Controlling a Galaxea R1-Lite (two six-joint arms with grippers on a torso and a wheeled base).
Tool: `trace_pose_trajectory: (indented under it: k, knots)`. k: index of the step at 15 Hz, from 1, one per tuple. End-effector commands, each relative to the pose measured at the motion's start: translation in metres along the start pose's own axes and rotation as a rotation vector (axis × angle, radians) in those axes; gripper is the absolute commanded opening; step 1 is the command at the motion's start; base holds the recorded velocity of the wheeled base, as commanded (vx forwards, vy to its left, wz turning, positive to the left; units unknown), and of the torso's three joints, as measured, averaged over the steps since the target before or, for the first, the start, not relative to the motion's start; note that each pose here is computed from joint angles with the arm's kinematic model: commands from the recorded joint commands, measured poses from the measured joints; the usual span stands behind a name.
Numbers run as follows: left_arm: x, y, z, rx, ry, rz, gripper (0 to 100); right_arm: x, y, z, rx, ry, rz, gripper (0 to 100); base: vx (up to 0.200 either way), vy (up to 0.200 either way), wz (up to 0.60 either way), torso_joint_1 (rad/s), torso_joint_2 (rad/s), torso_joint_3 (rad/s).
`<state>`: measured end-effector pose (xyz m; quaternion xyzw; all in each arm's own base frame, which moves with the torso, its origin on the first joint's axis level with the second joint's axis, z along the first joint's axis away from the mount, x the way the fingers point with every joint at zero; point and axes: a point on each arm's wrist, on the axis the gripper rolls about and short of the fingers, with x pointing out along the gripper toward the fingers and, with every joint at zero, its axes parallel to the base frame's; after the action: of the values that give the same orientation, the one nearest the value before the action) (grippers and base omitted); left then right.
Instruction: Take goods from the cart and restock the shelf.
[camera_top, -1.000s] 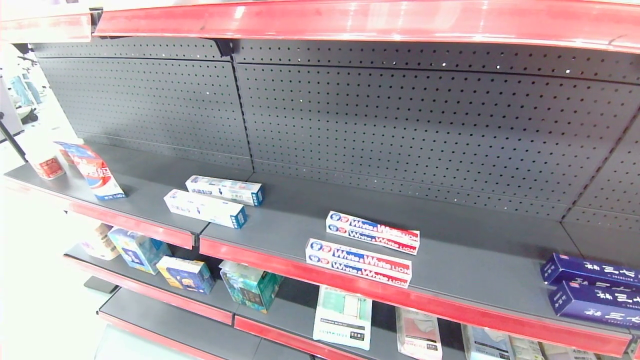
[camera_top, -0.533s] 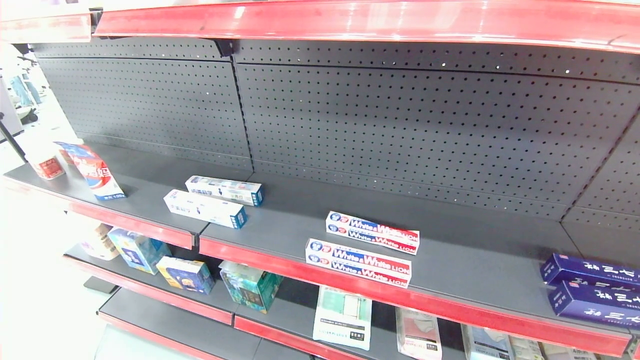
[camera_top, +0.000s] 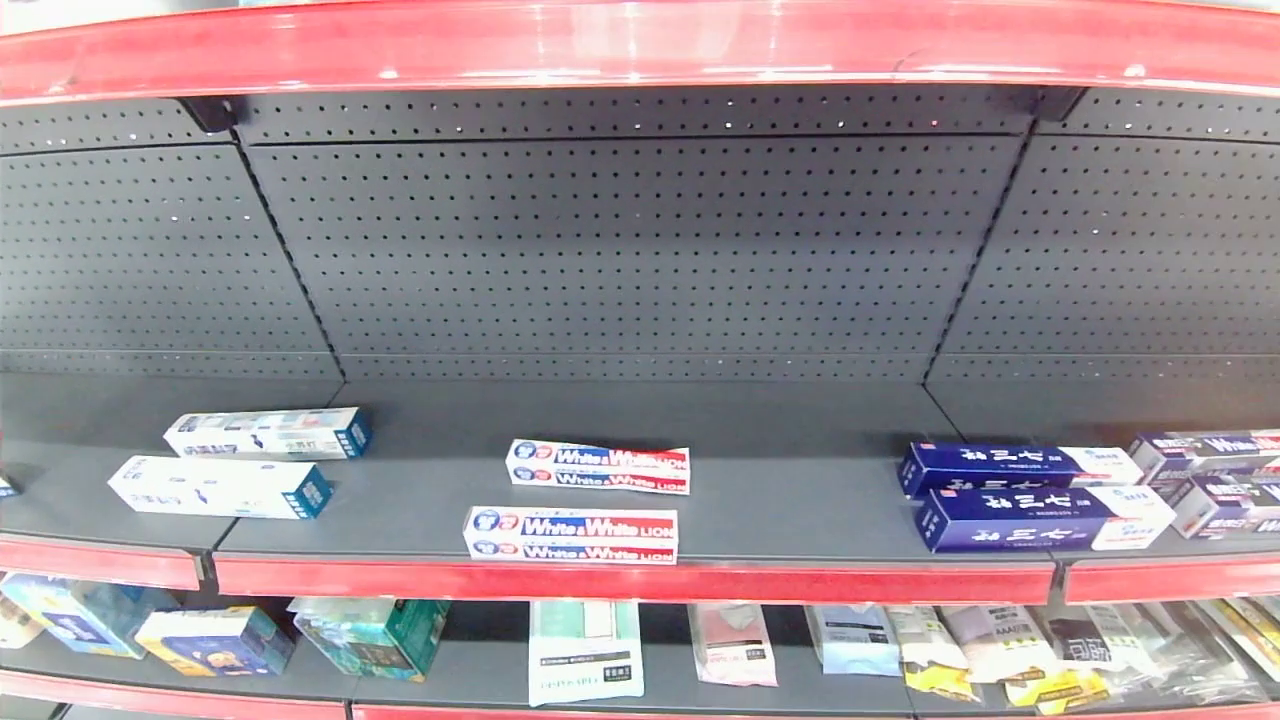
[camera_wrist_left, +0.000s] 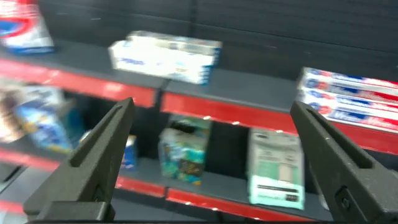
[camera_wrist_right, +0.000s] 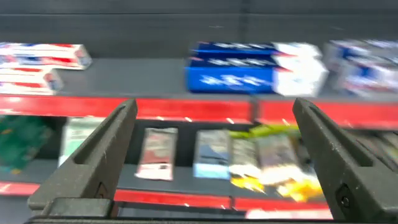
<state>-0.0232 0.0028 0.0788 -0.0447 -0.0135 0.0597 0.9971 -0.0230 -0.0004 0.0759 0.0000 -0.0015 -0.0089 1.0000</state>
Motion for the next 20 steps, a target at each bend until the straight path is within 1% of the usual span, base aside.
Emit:
trace_pose_trajectory:
  k: [1,4,5,6,7,8,9,10,11,12,13,14,15,17,18,20]
  knots:
    - [0.000,0.000,0.001,-0.001,-0.001,0.000,100,0.000,0.000,0.000,0.000,0.001,0.001,100,0.000,0.000,0.00,0.000,0.00,0.000]
    - [0.000,0.000,0.000,0.001,0.002,-0.002,100,0.000,0.000,0.000,0.000,0.001,0.001,100,0.000,0.000,0.00,0.000,0.00,0.000]
    - [0.000,0.000,0.001,0.001,-0.001,-0.017,100,0.000,0.000,0.000,-0.002,0.001,0.003,100,0.000,0.000,0.00,0.000,0.00,0.000]
    - [-0.001,-0.002,0.008,0.007,-0.011,-0.045,100,0.000,0.000,0.000,-0.002,0.001,0.001,100,0.000,0.000,0.00,0.000,0.00,0.000]
    - [-0.001,-0.003,0.029,0.004,-0.017,-0.072,100,0.000,0.000,0.000,0.000,0.001,0.001,100,0.000,0.000,0.00,0.000,0.00,0.000]
    - [0.011,-0.008,0.067,-0.031,0.029,-0.073,100,0.000,0.000,0.000,0.000,0.001,0.001,100,0.000,0.000,0.00,0.000,0.00,0.000]
    - [0.017,-0.010,0.082,-0.042,0.040,-0.063,100,0.000,0.000,0.000,-0.002,0.001,0.001,100,0.000,0.000,0.00,0.000,0.00,0.000]
    - [0.033,-0.014,0.102,-0.035,0.086,-0.052,100,0.000,0.000,0.000,0.000,0.001,0.001,100,0.000,0.000,0.00,0.000,0.00,0.000]
    - [0.065,-0.018,0.105,-0.011,0.252,0.010,100,0.000,0.000,0.000,-0.002,0.001,0.001,100,0.000,0.000,0.00,0.000,0.00,0.000]
    - [0.084,-0.019,0.097,0.014,0.377,0.071,100,0.000,0.000,0.000,0.000,0.001,0.001,100,0.000,0.000,0.00,0.000,0.00,0.000]
    - [0.104,-0.020,0.087,0.042,0.498,0.111,100,0.000,0.000,0.000,0.000,0.001,0.001,100,0.000,0.000,0.00,0.000,0.00,0.000]
    - [0.119,-0.022,0.085,0.062,0.561,0.123,100,0.000,0.000,0.000,-0.002,0.001,0.001,100,0.000,0.000,0.00,0.000,0.00,0.000]
    - [0.131,-0.023,0.085,0.075,0.598,0.139,100,0.000,0.000,0.000,-0.002,0.001,0.001,100,0.000,0.000,0.00,0.000,0.00,0.000]
    - [0.158,-0.024,0.072,0.122,0.716,0.210,100,0.000,0.000,0.000,-0.002,0.001,0.001,100,0.000,0.000,0.00,0.000,0.00,0.000]
    - [0.170,-0.026,0.067,0.140,0.757,0.226,100,0.000,0.000,0.000,-0.002,0.001,0.001,100,0.000,0.000,0.00,0.000,0.00,0.000]
    - [0.189,-0.031,0.058,0.157,0.825,0.219,100,0.000,0.000,0.000,-0.002,0.001,0.001,100,0.000,0.000,0.00,0.000,0.00,0.000]
